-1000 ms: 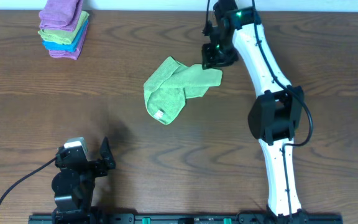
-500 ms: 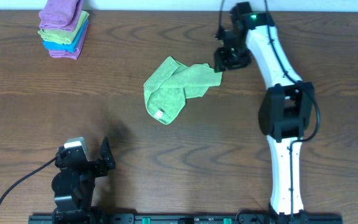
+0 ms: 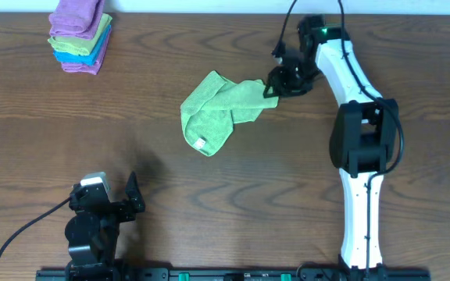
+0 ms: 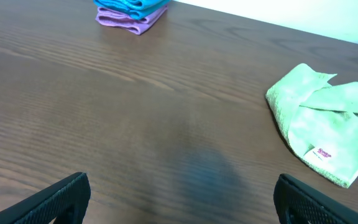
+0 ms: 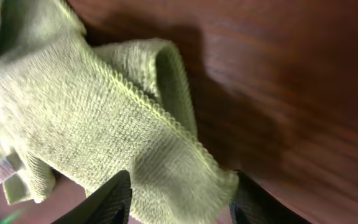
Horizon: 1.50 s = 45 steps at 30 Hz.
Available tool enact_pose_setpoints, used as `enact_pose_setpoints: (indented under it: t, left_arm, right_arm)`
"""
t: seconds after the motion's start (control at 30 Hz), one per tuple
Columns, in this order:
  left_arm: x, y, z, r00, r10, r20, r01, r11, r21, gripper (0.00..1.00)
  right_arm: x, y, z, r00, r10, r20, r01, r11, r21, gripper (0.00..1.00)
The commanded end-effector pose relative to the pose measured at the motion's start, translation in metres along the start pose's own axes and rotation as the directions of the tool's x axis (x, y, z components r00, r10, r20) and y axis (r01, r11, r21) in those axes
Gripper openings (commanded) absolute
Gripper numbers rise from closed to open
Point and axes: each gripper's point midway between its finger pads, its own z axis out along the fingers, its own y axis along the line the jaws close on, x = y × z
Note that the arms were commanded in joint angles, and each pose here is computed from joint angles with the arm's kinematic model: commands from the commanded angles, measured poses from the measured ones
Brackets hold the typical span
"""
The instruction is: Fold the cloth
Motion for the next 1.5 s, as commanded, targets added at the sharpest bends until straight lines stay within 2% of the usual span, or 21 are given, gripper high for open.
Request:
enact_pose_setpoints:
  t: [0.0, 0.1, 0.27, 0.67, 0.77, 0.87, 0.9, 0.93, 0.97, 1.0, 1.07, 1.27, 1.3, 1.37, 1.4, 1.43, 1.47]
  left_arm:
    - [0.008, 0.003, 0.003, 1.000, -0.003, -0.017, 0.003, 1.000, -0.011, 0.95]
    - [0.008, 0.003, 0.003, 1.000, -0.003, -0.017, 0.003, 1.000, -0.011, 0.95]
    - [0.008, 0.002, 0.003, 1.000, -0.003, -0.017, 0.002, 1.000, -0.011, 0.95]
    - [0.008, 0.003, 0.003, 1.000, -0.003, -0.017, 0.002, 1.000, -0.011, 0.95]
    - [0.008, 0.003, 0.003, 1.000, -0.003, -0.017, 0.002, 1.000, -0.011, 0.95]
    - [0.008, 0.003, 0.003, 1.000, -0.003, -0.017, 0.002, 1.000, -0.011, 0.95]
    - [0.008, 0.003, 0.003, 1.000, -0.003, -0.017, 0.003, 1.000, -0.011, 0.95]
    - [0.008, 0.003, 0.003, 1.000, -0.003, -0.017, 0.003, 1.000, -0.011, 0.95]
    - [0.008, 0.003, 0.003, 1.000, -0.003, -0.017, 0.003, 1.000, -0.011, 0.95]
    - [0.008, 0.003, 0.003, 1.000, -0.003, -0.017, 0.002, 1.000, -0.011, 0.96]
    - [0.008, 0.003, 0.003, 1.000, -0.003, -0.017, 0.002, 1.000, -0.011, 0.95]
    - [0.008, 0.003, 0.003, 1.000, -0.003, -0.017, 0.003, 1.000, -0.011, 0.96]
    - [0.008, 0.003, 0.003, 1.000, -0.003, -0.017, 0.003, 1.000, -0.011, 0.95]
    - [0.008, 0.003, 0.003, 1.000, -0.003, -0.017, 0.002, 1.000, -0.011, 0.95]
    - [0.008, 0.003, 0.003, 1.000, -0.003, -0.017, 0.002, 1.000, -0.011, 0.95]
    - [0.008, 0.003, 0.003, 1.000, -0.003, -0.017, 0.002, 1.000, -0.011, 0.95]
    - [0.008, 0.003, 0.003, 1.000, -0.003, -0.017, 0.002, 1.000, -0.011, 0.95]
  right_arm:
    - [0.004, 0.008, 0.010, 1.000, -0.013, -0.016, 0.012, 0.999, -0.050, 0.41]
    - [0.000, 0.008, 0.009, 1.000, 0.000, -0.002, 0.000, 0.999, -0.048, 0.21]
    - [-0.016, 0.013, -0.003, 0.999, 0.005, 0.052, -0.003, 0.999, -0.043, 0.03]
    - [-0.073, 0.051, -0.066, 0.960, -0.098, 0.264, 0.105, 0.994, -0.012, 0.01]
    - [-0.101, 0.063, -0.080, 0.912, -0.173, 0.373, 0.171, 0.985, 0.039, 0.01]
    - [-0.138, 0.062, -0.093, 0.841, -0.192, 0.506, 0.152, 0.981, 0.121, 0.02]
    - [-0.151, 0.061, -0.099, 0.809, -0.192, 0.555, 0.129, 0.980, 0.151, 0.09]
    - [-0.163, 0.061, -0.106, 0.777, -0.189, 0.601, 0.103, 0.979, 0.175, 0.32]
    - [-0.171, 0.061, -0.112, 0.754, -0.182, 0.632, 0.080, 0.979, 0.187, 0.67]
    - [-0.176, 0.062, -0.116, 0.736, -0.178, 0.654, 0.065, 0.979, 0.193, 0.88]
    - [-0.177, 0.063, -0.116, 0.730, -0.181, 0.659, 0.062, 0.978, 0.200, 0.98]
    - [-0.144, 0.045, -0.095, 0.836, -0.132, 0.533, 0.023, 0.978, 0.206, 0.99]
    - [-0.137, 0.043, -0.090, 0.855, -0.130, 0.502, 0.024, 0.977, 0.211, 0.97]
    - [-0.119, 0.039, -0.081, 0.895, -0.101, 0.434, 0.008, 0.977, 0.211, 0.84]
    - [-0.109, 0.040, -0.075, 0.914, -0.102, 0.393, 0.016, 0.976, 0.216, 0.67]
    - [-0.099, 0.043, -0.069, 0.931, -0.104, 0.349, 0.027, 0.975, 0.219, 0.20]
    - [-0.089, 0.049, -0.061, 0.945, -0.133, 0.300, 0.064, 0.971, 0.229, 0.01]
